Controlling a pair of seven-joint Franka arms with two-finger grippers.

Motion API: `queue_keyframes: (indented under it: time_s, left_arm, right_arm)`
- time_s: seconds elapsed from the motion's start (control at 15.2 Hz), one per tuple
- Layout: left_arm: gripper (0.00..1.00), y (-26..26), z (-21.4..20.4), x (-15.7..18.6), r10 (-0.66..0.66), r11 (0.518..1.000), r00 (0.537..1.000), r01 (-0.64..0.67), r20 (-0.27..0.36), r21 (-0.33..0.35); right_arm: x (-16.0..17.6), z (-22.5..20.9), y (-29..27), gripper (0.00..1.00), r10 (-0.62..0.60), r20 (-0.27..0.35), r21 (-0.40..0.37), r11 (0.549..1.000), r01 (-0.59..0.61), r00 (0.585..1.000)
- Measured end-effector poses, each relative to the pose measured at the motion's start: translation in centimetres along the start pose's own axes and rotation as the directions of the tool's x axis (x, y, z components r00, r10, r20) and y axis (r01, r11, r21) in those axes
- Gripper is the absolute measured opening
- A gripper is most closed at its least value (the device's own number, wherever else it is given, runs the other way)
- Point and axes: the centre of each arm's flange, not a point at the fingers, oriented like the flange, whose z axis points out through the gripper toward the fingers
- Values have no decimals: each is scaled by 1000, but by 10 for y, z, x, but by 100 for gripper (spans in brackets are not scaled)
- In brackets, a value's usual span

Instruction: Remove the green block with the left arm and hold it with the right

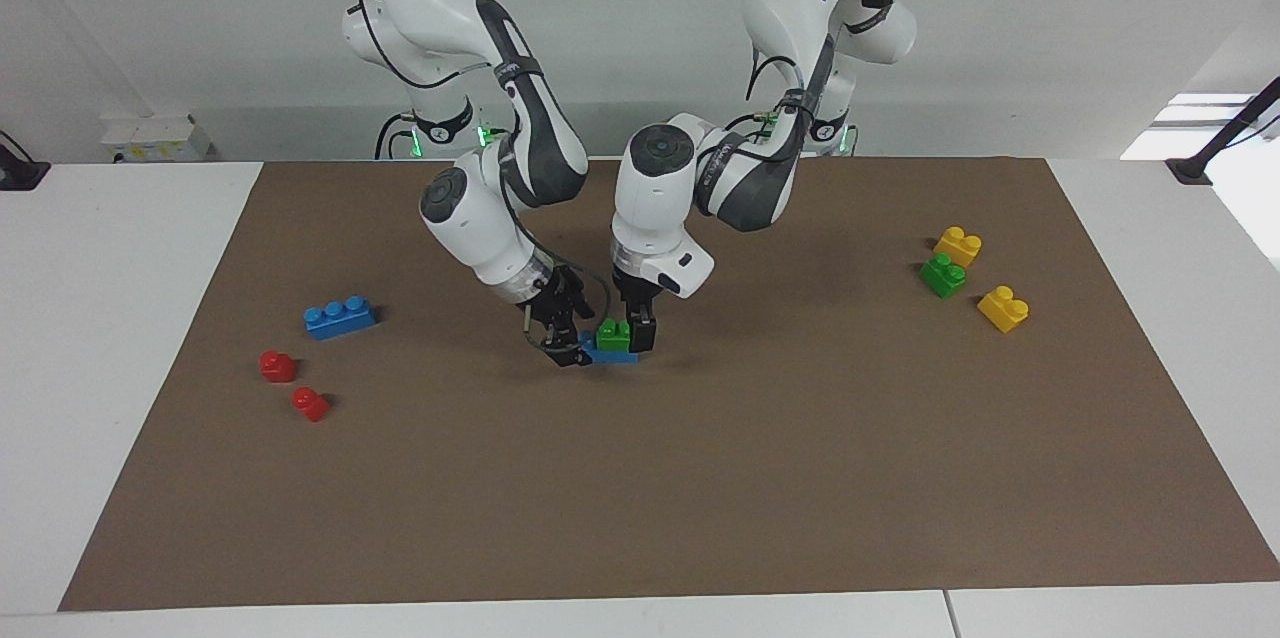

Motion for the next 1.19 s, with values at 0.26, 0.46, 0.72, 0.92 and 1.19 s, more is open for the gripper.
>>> queue_keyframes:
  time_s: [0.26, 0.46, 0.72, 0.92, 1.19]
  left_arm:
    - [100, 0, 6, 1, 6, 1000, 1000, -6, -10, -4]
    - [100, 0, 17, 0, 7, 1000, 1000, -7, -15, -1]
    - [100, -8, 26, -5, 6, 1000, 1000, -6, -14, 1]
    - [100, -10, 30, -5, 6, 1000, 1000, -6, -14, 0]
    - [100, -9, 29, -5, 5, 1000, 1000, -5, -11, -3]
  right_arm:
    - [2, 7, -1, 90, 2, -7, 10, 1000, -2, 1000]
    - [3, 7, 0, 90, 2, -8, 9, 1000, -2, 1000]
    - [5, 10, 0, 83, 5, -12, 11, 1000, -5, 1000]
    - [7, 11, 1, 74, 9, -13, 12, 1000, -9, 1000]
    - [8, 10, -1, 51, 25, -4, 35, 999, -25, 1000]
